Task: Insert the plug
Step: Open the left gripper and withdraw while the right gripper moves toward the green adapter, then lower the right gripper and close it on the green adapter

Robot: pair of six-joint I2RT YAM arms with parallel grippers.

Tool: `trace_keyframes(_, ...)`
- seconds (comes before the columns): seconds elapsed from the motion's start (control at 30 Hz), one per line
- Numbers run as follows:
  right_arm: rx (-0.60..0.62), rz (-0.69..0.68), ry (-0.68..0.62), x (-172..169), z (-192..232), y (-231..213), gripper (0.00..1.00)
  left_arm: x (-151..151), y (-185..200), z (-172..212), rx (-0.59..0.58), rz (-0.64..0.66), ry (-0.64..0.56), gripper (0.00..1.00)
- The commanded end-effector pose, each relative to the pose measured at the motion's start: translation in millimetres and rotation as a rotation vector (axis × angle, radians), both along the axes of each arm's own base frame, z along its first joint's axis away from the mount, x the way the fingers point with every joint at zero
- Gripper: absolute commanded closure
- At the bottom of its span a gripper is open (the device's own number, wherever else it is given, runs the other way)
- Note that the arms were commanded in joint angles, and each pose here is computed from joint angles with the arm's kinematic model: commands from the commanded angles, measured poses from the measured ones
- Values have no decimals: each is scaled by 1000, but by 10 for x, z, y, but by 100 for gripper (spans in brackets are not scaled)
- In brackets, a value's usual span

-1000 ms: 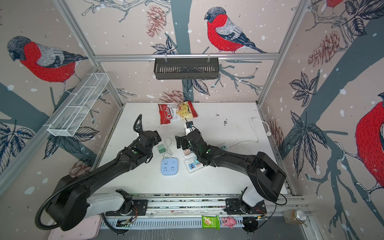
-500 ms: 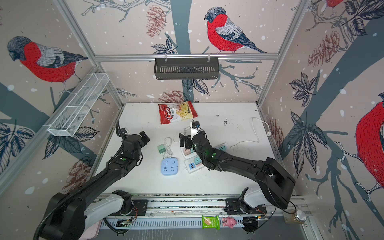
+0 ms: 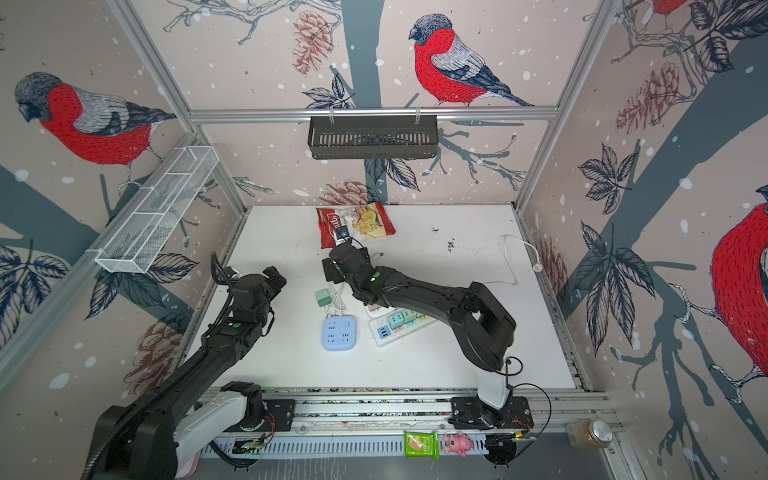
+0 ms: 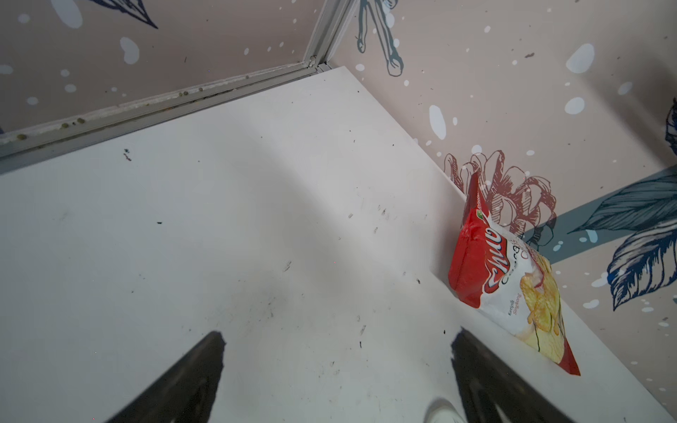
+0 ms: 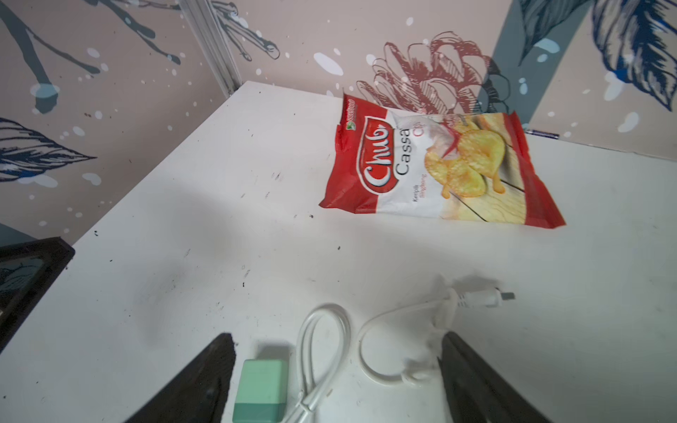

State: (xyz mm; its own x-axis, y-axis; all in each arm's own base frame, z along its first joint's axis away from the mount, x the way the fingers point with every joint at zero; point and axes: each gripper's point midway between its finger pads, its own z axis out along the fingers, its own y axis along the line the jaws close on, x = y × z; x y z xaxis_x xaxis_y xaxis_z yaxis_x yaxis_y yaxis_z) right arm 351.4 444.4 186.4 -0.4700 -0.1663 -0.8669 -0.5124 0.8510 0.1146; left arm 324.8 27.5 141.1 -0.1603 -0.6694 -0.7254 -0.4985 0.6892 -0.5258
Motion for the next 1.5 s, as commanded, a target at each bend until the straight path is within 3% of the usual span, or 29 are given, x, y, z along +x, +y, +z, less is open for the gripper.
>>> trace_keyframes(0.0,-149,110,43,-115,-295,304,12,-23,36,-133,-97,11,18,3)
trace_keyframes(0.13,-236,170,107,-158,-623,685,15,-57,139,-171,-93,49,29,3)
trace_keyframes(0.23,-281,131,152,-138,-809,680,17,-76,165,-159,-88,60,15,3)
trace_keyframes(0.53,-195,130,243,-414,-966,572,27,-65,162,-232,-88,59,31,3)
trace_keyframes(0.7,-208,120,273,-446,-1083,592,36,-65,179,-231,-79,64,34,3)
trace_keyframes(1.17,-271,108,324,-429,-1487,637,47,-40,159,-206,-73,48,30,3)
trace_keyframes(1.47,-279,107,318,-471,-1499,657,44,-29,157,-197,-68,44,35,3)
